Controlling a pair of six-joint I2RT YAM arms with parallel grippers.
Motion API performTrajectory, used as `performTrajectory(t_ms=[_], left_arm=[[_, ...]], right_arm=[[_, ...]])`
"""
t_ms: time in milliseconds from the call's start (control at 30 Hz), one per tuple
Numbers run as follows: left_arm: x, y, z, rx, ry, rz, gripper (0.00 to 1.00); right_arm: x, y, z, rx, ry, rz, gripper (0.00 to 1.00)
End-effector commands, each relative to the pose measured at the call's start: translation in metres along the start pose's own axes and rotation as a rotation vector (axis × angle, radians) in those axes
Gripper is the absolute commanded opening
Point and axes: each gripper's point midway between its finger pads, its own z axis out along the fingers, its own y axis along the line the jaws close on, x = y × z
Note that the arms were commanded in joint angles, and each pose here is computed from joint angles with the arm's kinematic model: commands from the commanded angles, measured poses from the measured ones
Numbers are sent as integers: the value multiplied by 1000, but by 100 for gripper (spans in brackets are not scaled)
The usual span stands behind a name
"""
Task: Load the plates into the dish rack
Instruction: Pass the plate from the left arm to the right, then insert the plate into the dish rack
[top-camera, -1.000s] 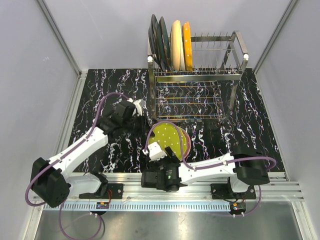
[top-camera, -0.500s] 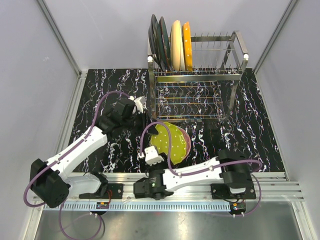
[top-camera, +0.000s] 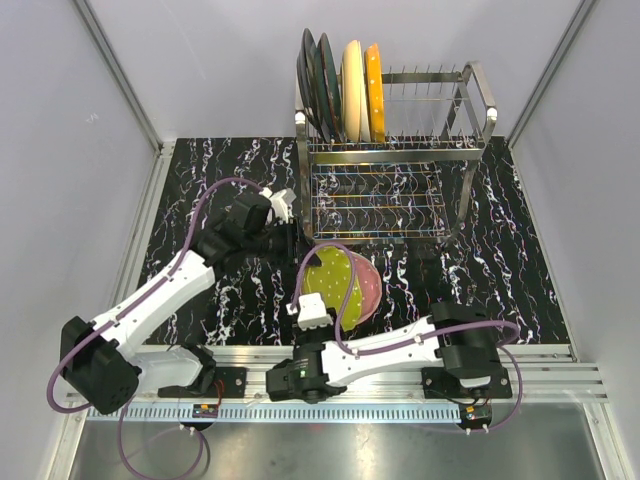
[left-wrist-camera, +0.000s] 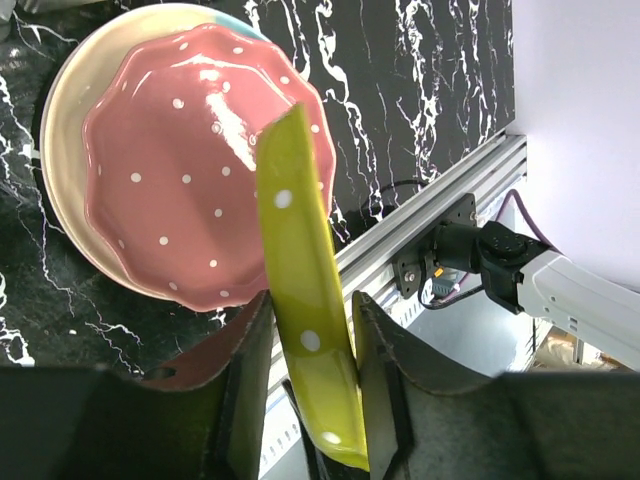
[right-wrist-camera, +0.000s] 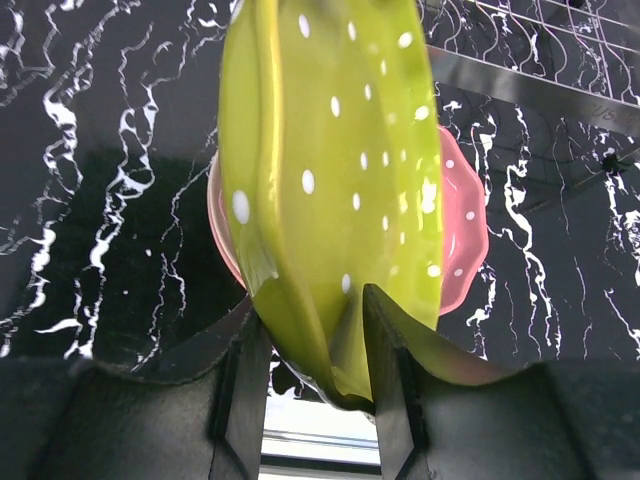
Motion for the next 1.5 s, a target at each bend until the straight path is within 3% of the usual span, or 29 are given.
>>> performTrajectory(t_ms=[0,233,433,467,533,567,600,667,767,1067,1200,1467], left_arm=[[-15,-16,-10,53,-35,85,40],[-9,-17,-6,79,-4,88,50],[-8,-18,-7,87,-6,92,52],[-9,-19,-7,89,-8,93,53],[-10,-21,-9,96,-10,105,55],[-10,-22,-10,98,-1,112,59],[-11,-23,-11,98,3,133,60],[-16,-27,-15,89,-1,149,63],[-23,-31,-21,80,-17,178,65],[-39,-41,-33,89,-54,204,70],[-60,-44,-56,39,-137,281,77],[-97,-37,-128,-167,-451,412,99]], right_arm=[[-46,-52,-5,43,-105,-80,11],[-59,-54,-8,17,-122,-55,6],[-61,-49,-9,-39,-116,-40,3],[-66,-43,-10,-68,-113,32,3],[-59,-45,-8,-88,-110,-30,3],[-67,-36,-10,-132,-104,63,3],[-59,-38,-7,-143,-103,-13,2],[-67,-25,-9,-222,-95,76,1],[-61,-21,-5,-271,-84,69,1],[-60,-19,9,-280,-43,72,1],[-70,-30,16,-289,-40,88,3],[-110,-57,14,-320,-72,125,0]])
